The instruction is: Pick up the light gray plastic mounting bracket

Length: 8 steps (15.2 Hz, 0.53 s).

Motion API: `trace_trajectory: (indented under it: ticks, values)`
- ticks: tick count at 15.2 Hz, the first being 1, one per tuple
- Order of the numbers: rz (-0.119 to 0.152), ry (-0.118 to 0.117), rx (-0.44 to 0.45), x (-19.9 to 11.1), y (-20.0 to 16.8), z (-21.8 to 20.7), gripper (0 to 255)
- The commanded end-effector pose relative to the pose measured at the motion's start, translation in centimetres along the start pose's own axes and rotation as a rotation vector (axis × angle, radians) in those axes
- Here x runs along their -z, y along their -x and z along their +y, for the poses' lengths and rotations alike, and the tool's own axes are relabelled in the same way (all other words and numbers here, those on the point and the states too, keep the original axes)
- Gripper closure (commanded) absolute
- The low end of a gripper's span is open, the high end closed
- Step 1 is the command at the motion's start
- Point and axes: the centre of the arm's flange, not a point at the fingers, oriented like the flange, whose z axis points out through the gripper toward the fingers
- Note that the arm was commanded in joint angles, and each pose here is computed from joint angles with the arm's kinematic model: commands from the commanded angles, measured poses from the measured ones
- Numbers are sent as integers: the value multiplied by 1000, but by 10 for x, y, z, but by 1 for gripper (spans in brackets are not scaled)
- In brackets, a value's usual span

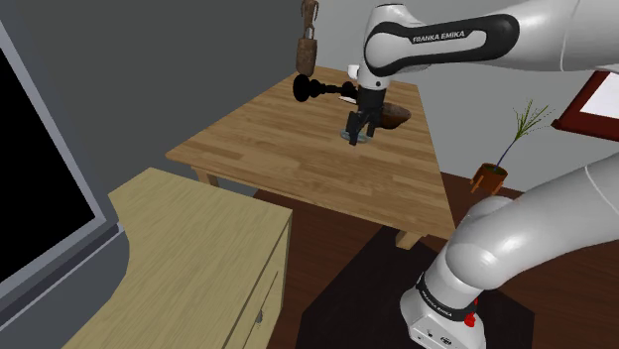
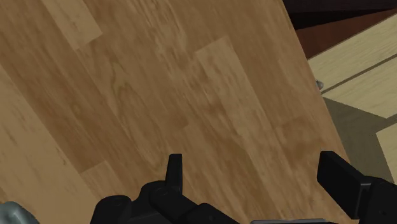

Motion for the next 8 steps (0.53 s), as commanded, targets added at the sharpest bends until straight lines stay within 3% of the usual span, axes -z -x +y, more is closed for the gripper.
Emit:
trace_trajectory:
  ticks: [1,8]
  values:
    - [1,5,2,-6,-17,20,0]
    - [4,18,5,-30,-71,89,0]
